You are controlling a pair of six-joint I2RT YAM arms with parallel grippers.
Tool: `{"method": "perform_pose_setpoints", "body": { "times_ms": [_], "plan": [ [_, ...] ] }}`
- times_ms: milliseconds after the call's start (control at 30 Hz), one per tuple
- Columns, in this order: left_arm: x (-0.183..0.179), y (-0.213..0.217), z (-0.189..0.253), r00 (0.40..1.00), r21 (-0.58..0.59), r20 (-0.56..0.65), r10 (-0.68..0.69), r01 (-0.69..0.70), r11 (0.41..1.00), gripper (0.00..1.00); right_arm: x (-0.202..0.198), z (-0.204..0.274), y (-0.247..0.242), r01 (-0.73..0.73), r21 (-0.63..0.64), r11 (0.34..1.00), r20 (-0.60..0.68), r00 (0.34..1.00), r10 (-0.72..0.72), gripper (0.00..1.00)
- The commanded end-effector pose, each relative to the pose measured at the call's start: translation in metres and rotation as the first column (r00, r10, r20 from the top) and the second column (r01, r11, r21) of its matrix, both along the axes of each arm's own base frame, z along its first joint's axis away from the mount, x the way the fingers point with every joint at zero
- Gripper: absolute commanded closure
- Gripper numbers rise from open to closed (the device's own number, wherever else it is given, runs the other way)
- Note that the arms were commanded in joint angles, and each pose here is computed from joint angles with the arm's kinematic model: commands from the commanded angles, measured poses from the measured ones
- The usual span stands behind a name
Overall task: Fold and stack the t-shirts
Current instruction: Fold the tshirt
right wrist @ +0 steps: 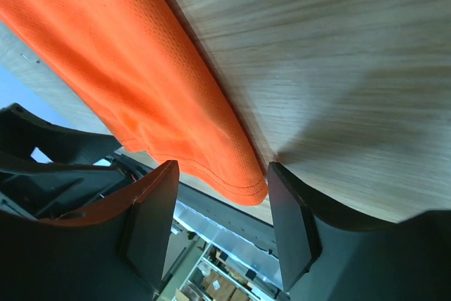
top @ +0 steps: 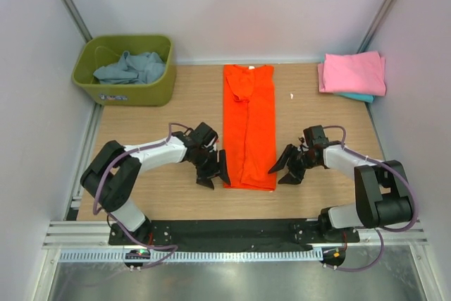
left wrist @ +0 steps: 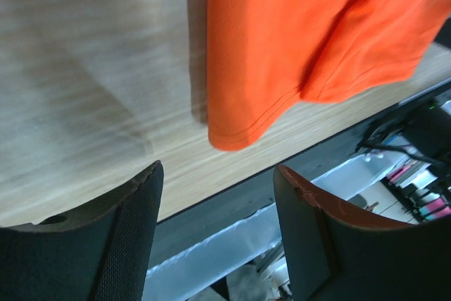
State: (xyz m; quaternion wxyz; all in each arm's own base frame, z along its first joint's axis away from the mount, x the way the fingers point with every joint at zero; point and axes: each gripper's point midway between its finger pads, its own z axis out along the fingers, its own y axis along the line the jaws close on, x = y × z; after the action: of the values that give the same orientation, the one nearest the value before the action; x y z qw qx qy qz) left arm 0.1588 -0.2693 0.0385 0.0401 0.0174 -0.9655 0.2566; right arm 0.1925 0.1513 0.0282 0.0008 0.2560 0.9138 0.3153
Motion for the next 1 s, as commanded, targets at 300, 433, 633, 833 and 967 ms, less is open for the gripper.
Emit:
{"method": "perform_pose_setpoints", "body": {
  "times_ms": [300,433,633,833,967],
  "plan": [
    [0.043,-0.023,0.004,0.995,-0.095,0.064,0.072,-0.065,0.993,0.39,-0.006,0.003,0.006,-0.014,0.016,1.0,0.006,1.0,0.014,0.41],
    [0.038,-0.02,-0.01,0.997,-0.062,0.02,0.071,-0.07,0.996,0.38,-0.011,0.0,0.006,-0.015,0.02,1.0,-0.011,1.0,0.015,0.42],
    [0.034,-0.023,-0.015,0.998,-0.055,0.013,0.059,-0.058,0.997,0.53,-0.01,-0.002,0.009,-0.012,0.028,1.0,-0.018,1.0,0.012,0.44],
    [0.032,-0.026,-0.012,0.999,-0.07,0.017,0.05,-0.048,0.996,0.73,-0.012,-0.005,0.014,-0.012,0.06,0.998,-0.018,1.0,0.013,0.56],
    [0.032,-0.027,-0.01,0.999,-0.081,0.028,0.045,-0.043,0.996,0.87,-0.011,-0.003,0.015,-0.033,0.059,0.998,-0.008,0.999,0.034,0.95]
  ]
}}
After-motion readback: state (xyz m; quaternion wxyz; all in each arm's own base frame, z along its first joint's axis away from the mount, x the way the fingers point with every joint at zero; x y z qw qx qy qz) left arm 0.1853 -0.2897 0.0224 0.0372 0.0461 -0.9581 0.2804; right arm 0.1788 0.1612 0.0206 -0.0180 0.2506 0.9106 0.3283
